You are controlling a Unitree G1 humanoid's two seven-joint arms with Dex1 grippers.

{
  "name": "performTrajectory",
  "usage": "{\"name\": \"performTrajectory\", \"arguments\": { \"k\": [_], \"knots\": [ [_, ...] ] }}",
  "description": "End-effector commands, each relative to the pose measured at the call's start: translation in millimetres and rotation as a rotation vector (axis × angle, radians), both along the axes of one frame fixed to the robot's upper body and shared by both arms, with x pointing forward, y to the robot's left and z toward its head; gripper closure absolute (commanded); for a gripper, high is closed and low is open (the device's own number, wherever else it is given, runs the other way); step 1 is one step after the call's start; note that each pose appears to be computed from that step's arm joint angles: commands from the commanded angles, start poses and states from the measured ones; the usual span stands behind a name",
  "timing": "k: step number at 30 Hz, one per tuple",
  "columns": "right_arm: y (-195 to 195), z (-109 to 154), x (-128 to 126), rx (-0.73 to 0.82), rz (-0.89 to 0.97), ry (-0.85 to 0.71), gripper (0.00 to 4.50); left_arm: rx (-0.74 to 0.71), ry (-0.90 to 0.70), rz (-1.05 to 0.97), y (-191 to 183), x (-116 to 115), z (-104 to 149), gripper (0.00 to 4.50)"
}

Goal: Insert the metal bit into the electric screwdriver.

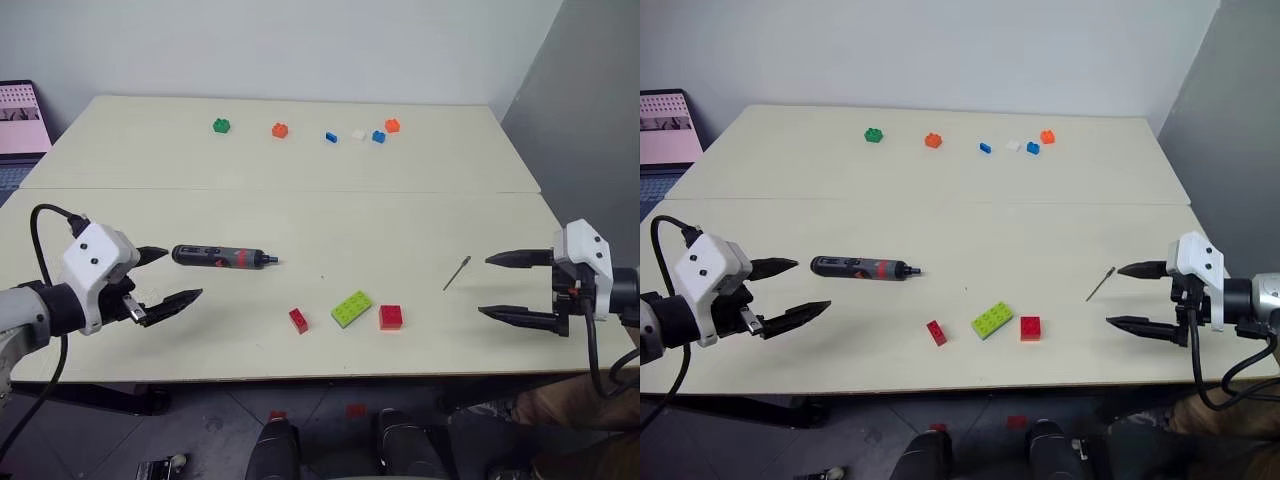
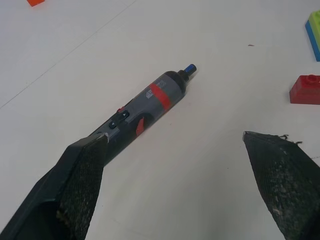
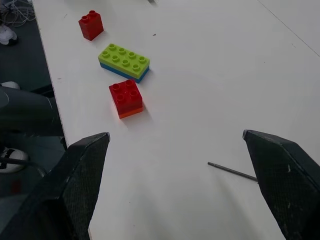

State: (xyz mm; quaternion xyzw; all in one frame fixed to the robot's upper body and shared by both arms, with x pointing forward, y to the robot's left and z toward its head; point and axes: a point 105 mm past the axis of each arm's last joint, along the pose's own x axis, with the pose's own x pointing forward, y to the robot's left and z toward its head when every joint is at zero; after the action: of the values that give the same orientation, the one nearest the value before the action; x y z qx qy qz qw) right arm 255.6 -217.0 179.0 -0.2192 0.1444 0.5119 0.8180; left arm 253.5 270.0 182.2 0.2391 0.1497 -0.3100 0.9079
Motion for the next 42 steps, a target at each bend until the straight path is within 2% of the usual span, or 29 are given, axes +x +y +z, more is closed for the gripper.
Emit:
{"name": "performTrajectory", "arguments": {
  "k": [1, 17, 22, 32, 37, 42],
  "knots": [
    [2, 9, -2, 0.005, 0.018, -0.043, 0.01, 0.039, -0.019, -0.026, -1, 1, 7, 0.0],
    [6, 10, -1, 0.016, 0.048, -0.043, 0.01, 0.026, -0.024, -0.102, -8, -8, 12, 0.0],
    [8, 10, -1, 0.016, 0.064, -0.042, 0.01, -0.03, -0.007, -0.104, -9, -7, 16, 0.0],
    [25, 8, -7, 0.013, 0.144, -0.015, 0.01, 0.041, 0.105, -0.307, -35, -30, 5, 0.0],
    [48, -13, -10, -0.012, 0.195, 0.037, 0.01, 0.062, 0.135, -0.411, -50, -37, 1, 0.0],
    [74, -43, 3, -0.066, 0.215, 0.068, 0.01, 0.082, 0.14, -0.498, -64, -40, -4, 0.0]
  ]
}}
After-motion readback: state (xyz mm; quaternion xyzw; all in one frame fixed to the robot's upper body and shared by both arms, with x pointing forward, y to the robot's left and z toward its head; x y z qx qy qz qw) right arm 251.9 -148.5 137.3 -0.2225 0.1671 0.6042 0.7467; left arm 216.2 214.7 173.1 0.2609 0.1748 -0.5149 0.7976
